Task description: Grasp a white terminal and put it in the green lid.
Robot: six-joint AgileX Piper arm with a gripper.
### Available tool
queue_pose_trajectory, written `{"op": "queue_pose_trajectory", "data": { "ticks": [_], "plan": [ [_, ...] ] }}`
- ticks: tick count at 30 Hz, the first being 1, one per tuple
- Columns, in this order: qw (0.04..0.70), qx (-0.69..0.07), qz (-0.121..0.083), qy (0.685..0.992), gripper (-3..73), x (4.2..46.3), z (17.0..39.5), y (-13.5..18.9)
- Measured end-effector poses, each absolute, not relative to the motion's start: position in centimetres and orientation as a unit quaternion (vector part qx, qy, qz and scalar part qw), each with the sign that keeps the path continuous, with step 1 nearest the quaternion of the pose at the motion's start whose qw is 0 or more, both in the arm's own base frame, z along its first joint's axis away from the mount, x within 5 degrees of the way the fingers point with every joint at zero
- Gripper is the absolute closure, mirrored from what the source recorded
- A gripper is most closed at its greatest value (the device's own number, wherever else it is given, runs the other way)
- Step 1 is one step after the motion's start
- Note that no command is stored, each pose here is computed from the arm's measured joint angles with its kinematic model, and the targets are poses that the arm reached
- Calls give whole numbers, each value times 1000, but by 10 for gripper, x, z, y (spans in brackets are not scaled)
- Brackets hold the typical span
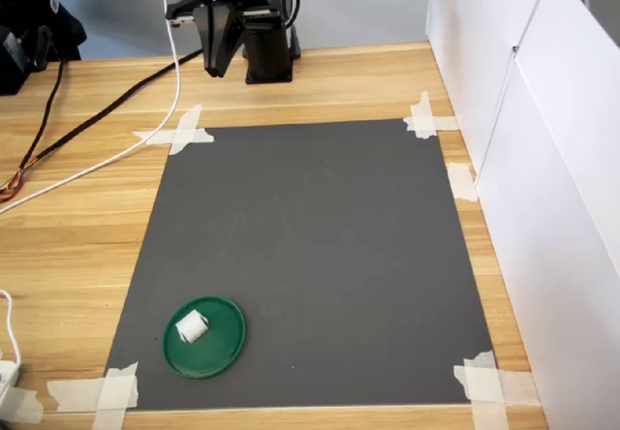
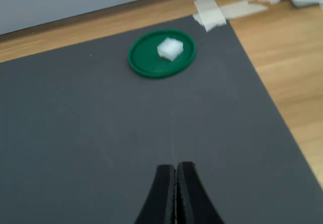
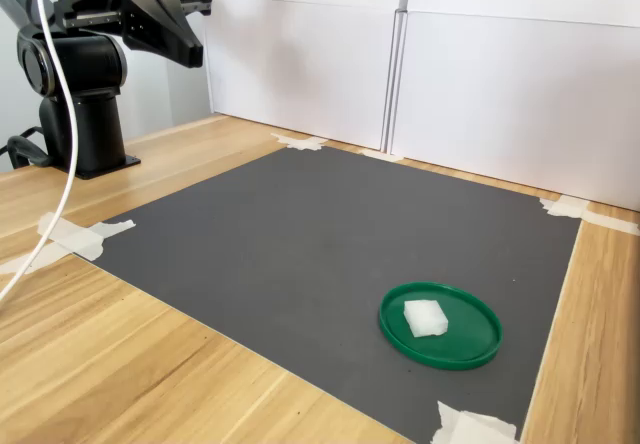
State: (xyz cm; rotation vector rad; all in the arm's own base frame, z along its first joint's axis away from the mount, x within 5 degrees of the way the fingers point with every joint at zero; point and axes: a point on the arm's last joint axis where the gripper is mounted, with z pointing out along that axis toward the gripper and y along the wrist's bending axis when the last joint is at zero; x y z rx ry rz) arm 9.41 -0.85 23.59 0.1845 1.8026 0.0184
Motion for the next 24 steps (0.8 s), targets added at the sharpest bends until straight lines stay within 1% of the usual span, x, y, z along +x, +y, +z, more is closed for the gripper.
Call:
{"op": "queue_pose_trajectory", "data": {
  "ticks": [3,5,8,17,24],
  "plan": [
    [626,86,14,775,716,83,222,-7],
    [634,85,13,769,717,75,211,-6],
    [639,81,12,765,716,69,202,-6],
    [656,77,11,751,716,63,198,-5],
    [656,77,11,750,716,63,198,-5]
  ]
}}
